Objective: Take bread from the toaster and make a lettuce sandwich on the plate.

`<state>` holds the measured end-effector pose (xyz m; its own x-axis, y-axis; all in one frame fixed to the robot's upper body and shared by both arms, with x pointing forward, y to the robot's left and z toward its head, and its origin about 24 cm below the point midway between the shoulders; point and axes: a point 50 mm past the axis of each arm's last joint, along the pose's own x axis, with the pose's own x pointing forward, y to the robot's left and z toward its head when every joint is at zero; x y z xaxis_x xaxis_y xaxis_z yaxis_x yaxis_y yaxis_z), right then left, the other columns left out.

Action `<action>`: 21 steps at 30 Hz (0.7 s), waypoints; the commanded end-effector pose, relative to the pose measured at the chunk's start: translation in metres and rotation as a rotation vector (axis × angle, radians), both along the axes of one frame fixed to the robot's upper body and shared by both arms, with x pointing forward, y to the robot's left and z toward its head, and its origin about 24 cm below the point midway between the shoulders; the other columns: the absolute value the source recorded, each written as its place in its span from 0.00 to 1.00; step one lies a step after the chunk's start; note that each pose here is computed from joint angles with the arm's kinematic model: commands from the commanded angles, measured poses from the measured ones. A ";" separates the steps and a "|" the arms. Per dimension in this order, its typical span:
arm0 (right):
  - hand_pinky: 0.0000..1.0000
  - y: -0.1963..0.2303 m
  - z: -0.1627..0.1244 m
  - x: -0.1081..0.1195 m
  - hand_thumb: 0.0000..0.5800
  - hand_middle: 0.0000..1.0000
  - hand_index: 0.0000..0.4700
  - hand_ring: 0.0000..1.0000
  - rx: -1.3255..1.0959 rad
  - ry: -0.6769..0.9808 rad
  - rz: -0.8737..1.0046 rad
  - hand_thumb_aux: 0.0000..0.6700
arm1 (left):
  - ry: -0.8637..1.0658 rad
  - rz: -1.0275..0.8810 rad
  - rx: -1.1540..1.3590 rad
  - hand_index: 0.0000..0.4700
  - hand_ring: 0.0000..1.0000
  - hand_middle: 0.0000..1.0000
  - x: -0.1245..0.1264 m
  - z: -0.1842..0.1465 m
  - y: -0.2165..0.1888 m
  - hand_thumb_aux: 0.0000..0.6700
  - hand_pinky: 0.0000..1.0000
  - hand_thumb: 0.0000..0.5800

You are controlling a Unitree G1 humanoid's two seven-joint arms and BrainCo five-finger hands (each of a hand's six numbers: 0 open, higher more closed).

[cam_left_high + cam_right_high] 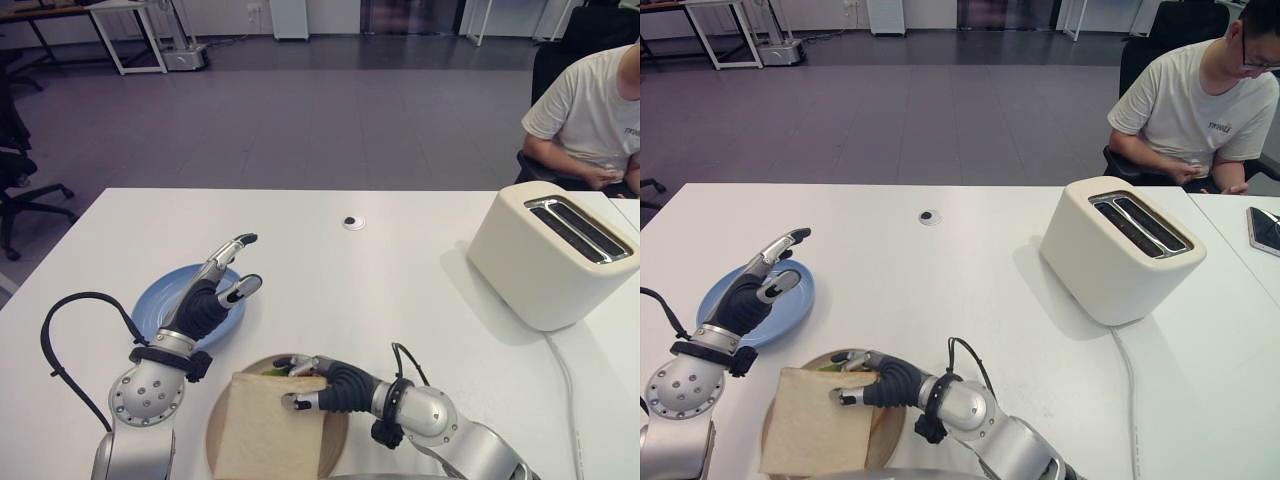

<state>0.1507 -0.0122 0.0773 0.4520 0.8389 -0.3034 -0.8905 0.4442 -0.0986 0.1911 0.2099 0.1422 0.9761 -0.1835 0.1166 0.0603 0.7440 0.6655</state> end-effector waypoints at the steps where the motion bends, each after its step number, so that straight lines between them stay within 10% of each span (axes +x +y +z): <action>1: 0.00 -0.003 -0.012 -0.001 1.00 0.00 1.00 0.00 -0.060 -0.075 0.013 1.00 | 0.003 0.009 0.010 0.00 0.00 0.00 -0.002 -0.001 0.000 0.00 0.00 0.00; 21: 0.00 -0.018 -0.005 0.038 1.00 0.00 1.00 0.00 -0.029 -0.116 -0.131 1.00 | 0.014 -0.001 0.032 0.00 0.00 0.00 -0.002 -0.006 -0.004 0.00 0.00 0.00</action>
<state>0.1790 -0.0277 0.0616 0.5731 0.7668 -0.2892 -0.8195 0.5353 -0.2045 0.1903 0.2065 0.1383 0.9754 -0.1948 0.1036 0.0719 0.7246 0.6855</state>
